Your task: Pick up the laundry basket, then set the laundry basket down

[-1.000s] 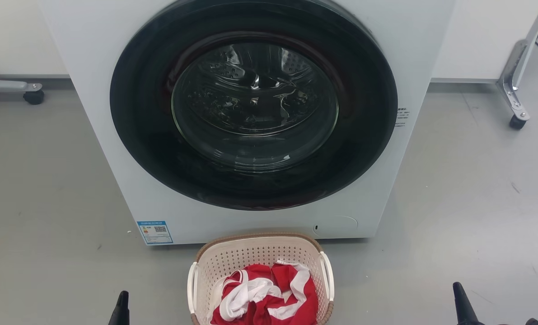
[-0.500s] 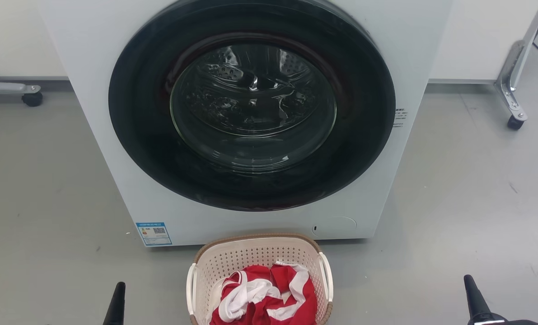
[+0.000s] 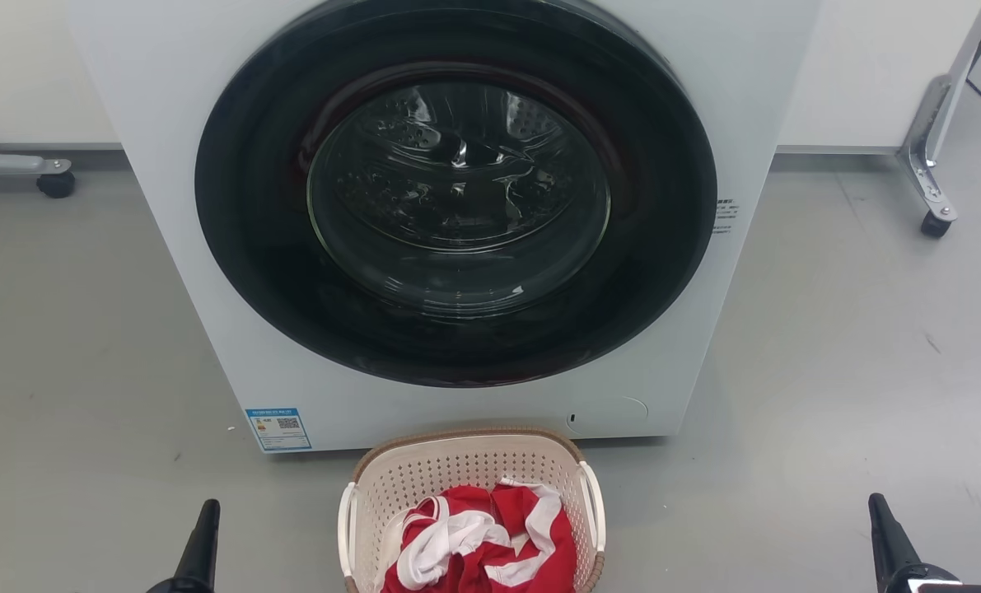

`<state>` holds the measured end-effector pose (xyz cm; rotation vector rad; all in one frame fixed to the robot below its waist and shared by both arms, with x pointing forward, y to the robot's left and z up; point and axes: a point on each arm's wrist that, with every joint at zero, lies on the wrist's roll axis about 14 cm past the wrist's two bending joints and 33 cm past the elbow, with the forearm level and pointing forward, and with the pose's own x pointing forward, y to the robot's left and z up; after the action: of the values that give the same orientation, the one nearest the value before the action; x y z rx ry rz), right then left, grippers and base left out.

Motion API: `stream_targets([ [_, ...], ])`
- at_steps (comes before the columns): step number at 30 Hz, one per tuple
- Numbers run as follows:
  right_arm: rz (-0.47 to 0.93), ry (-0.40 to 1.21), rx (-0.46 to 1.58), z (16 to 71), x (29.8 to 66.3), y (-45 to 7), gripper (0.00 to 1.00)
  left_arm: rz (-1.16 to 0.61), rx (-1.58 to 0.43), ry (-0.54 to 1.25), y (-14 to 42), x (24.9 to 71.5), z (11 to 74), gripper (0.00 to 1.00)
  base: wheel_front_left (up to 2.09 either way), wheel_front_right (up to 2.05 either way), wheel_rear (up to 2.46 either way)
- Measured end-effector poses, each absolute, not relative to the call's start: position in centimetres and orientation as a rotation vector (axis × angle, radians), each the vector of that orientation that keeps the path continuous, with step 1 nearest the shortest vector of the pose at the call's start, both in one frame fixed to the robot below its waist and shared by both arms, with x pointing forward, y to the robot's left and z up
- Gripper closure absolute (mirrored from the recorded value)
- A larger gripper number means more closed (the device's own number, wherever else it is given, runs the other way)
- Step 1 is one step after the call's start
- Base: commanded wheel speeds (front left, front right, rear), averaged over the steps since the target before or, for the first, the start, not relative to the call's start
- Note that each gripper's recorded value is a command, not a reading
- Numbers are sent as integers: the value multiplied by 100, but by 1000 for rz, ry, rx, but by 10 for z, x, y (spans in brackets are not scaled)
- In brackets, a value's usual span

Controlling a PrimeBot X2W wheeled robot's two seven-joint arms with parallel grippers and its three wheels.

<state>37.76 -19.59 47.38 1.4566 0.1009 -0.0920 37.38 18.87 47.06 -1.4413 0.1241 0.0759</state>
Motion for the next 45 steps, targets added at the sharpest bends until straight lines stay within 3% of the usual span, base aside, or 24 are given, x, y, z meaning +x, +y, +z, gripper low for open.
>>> stream_targets([
  [10,-82,51,1572,482,380,-205,100,54,-1570,87,191,379,479,100,0,0,0],
  [45,-81,50,1573,482,381,-205,100,55,-1572,87,191,379,479,100,0,0,0],
])
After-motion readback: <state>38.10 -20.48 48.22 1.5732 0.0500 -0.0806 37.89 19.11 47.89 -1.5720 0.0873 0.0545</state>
